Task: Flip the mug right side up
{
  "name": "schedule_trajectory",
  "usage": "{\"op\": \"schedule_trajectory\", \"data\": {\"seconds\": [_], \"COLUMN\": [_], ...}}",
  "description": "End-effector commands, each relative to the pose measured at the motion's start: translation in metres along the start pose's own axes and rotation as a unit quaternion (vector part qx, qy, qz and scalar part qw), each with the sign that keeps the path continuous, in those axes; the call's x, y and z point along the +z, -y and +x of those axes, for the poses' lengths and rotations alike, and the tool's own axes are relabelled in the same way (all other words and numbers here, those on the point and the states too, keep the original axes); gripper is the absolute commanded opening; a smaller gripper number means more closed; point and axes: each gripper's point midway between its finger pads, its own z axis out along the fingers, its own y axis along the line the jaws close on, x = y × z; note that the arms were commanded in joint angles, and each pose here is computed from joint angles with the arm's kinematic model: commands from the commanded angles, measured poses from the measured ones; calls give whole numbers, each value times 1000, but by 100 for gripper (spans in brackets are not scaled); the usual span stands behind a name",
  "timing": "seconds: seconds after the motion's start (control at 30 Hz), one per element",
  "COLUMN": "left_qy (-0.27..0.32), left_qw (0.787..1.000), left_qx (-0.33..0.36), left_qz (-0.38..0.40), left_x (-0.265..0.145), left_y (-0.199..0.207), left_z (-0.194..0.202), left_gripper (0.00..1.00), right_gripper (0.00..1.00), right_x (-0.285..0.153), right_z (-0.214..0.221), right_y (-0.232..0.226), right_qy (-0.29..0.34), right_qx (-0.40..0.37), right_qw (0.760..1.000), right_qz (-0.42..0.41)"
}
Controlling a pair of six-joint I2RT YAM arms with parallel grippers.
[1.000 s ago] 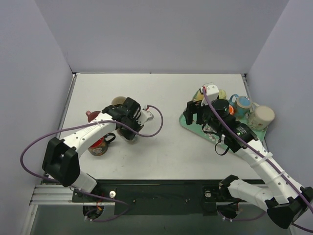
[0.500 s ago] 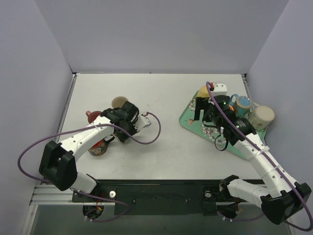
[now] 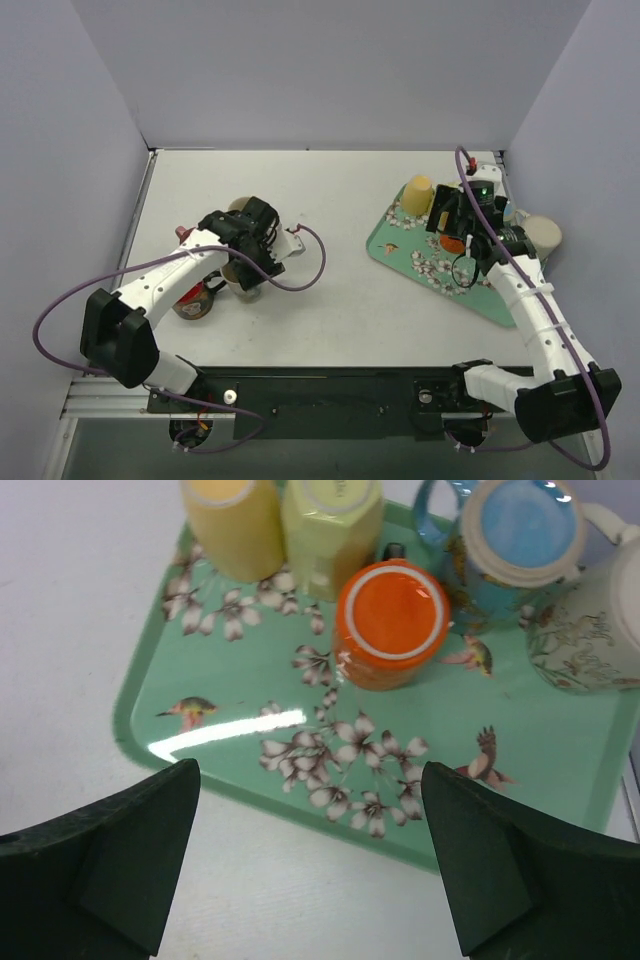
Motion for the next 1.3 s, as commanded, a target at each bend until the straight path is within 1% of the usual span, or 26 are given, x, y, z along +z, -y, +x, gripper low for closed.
{"op": "schedule_trajectory", "data": {"seconds": [0.0, 0.03, 0.13, 0.2, 0.27, 0.33, 0.37, 0.4, 0.47, 0.5, 0.6, 0.7, 0.73, 0.77, 0.8, 0.83, 0.87, 0.93, 1.0, 1.03, 1.07, 1.1, 1.13, 1.17, 1.2, 1.27], "left_qy": [71, 85, 134, 179, 216, 238, 246, 251, 261, 264, 267, 257, 250, 244, 240, 236, 233, 230, 225, 223, 221, 217, 214, 210, 206, 199], "left_qw": [997, 996, 989, 982, 975, 970, 968, 966, 963, 962, 962, 964, 966, 968, 969, 970, 970, 971, 972, 972, 973, 973, 974, 975, 976, 977], "left_qx": [0, -3, -19, -25, -36, -45, -50, -57, -64, -65, -65, -64, -64, -62, -64, -64, -64, -66, -66, -67, -68, -69, -71, -72, -72, -73], "left_qz": [-25, -30, -55, -51, -44, -17, -17, -15, -18, -18, -6, 6, 7, 10, 8, 9, 11, 19, 24, 26, 25, 26, 24, 23, 26, 32], "left_x": [-39, -48, -78, -94, -104, -105, -103, -102, -99, -97, -92, -84, -80, -76, -74, -71, -69, -67, -66, -65, -65, -64, -64, -62, -61, -54], "left_y": [-16, -19, -26, -24, -21, -15, -16, -17, -21, -22, -19, -15, -15, -15, -16, -17, -17, -16, -15, -14, -15, -15, -16, -17, -16, -16], "left_z": [-26, -32, -45, -58, -71, -83, -90, -94, -102, -106, -109, -108, -106, -106, -105, -106, -106, -108, -109, -109, -108, -108, -106, -106, -104, -105], "left_gripper": [64, 65, 66, 68, 69, 69, 69, 69, 69, 69, 69, 69, 69, 69, 69, 69, 69, 69, 69, 69, 69, 69, 69, 69, 69, 69], "right_gripper": [87, 86, 86, 86, 86, 84, 80, 80, 80, 80, 79, 79, 79, 79, 79, 79, 79, 78, 76, 76, 77, 77, 78, 79, 80, 80], "right_x": [17, 19, 21, 22, 30, 38, 40, 45, 50, 52, 67, 70, 71, 72, 72, 75, 76, 84, 91, 94, 90, 92, 84, 88, 85, 80], "right_z": [-9, -10, -12, -19, -20, -23, -27, -24, -19, -19, -17, -31, -38, -39, -47, -44, -43, -41, -41, -43, -50, -49, -56, -58, -57, -45], "right_y": [50, 58, 105, 131, 153, 162, 165, 166, 174, 179, 184, 194, 196, 199, 201, 201, 201, 201, 206, 212, 221, 229, 239, 242, 245, 255], "right_qy": [-24, -26, -29, -22, -36, -42, -35, -41, -34, -24, -15, -7, 5, -2, 15, 4, 8, 6, 14, 21, 26, 23, 10, -8, -40, -80], "right_qx": [50, 51, 73, 86, 112, 165, 202, 211, 255, 295, 375, 403, 432, 444, 478, 492, 519, 557, 570, 562, 529, 506, 442, 399, 333, 253], "right_qw": [994, 993, 981, 975, 968, 961, 954, 950, 930, 915, 879, 857, 841, 829, 808, 794, 773, 740, 727, 729, 748, 758, 793, 817, 848, 863], "right_qz": [92, 106, 178, 206, 222, 218, 221, 226, 262, 275, 293, 321, 327, 338, 345, 357, 366, 376, 383, 390, 400, 411, 419, 416, 410, 430]}}
